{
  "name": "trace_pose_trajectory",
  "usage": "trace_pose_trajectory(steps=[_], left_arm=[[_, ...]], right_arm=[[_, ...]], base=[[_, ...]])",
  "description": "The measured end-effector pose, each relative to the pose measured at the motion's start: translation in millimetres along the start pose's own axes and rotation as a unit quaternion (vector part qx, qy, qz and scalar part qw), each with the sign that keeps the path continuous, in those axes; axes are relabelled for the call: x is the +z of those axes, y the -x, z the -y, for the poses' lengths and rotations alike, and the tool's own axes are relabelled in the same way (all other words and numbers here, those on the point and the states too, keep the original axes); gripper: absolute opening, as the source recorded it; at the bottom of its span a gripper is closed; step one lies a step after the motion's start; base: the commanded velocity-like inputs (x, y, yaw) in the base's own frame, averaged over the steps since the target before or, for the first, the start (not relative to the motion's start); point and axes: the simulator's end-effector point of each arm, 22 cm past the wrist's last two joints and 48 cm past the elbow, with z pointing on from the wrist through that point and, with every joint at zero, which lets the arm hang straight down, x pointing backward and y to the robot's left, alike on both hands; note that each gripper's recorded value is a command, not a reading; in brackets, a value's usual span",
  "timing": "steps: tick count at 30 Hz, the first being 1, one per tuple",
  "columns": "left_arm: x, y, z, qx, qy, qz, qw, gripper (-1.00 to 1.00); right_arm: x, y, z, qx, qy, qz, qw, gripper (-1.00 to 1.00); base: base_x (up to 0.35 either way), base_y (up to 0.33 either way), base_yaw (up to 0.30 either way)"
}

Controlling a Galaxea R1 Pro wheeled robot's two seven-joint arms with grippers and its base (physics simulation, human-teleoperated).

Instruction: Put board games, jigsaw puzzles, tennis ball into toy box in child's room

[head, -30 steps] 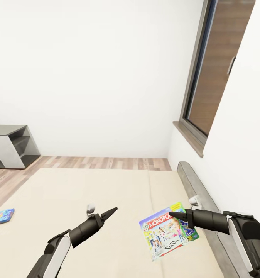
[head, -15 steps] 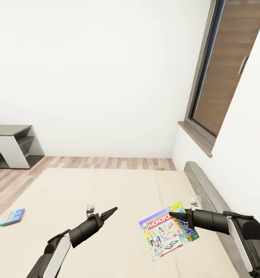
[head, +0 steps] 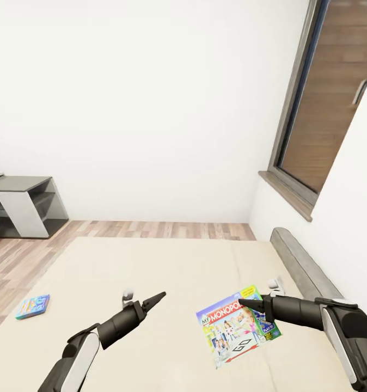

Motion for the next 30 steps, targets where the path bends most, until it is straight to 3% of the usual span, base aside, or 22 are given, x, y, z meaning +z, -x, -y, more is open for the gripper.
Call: trace_pose_trajectory(steps=[30], left_arm=[[-0.4,0.1,0.0,0.000,0.000,0.000,1.0000,1.00]], right_arm=[[-0.3,0.4,-0.1,0.001,0.000,0.001,1.0000,-1.00]], base=[[0.000,0.265,0.000]])
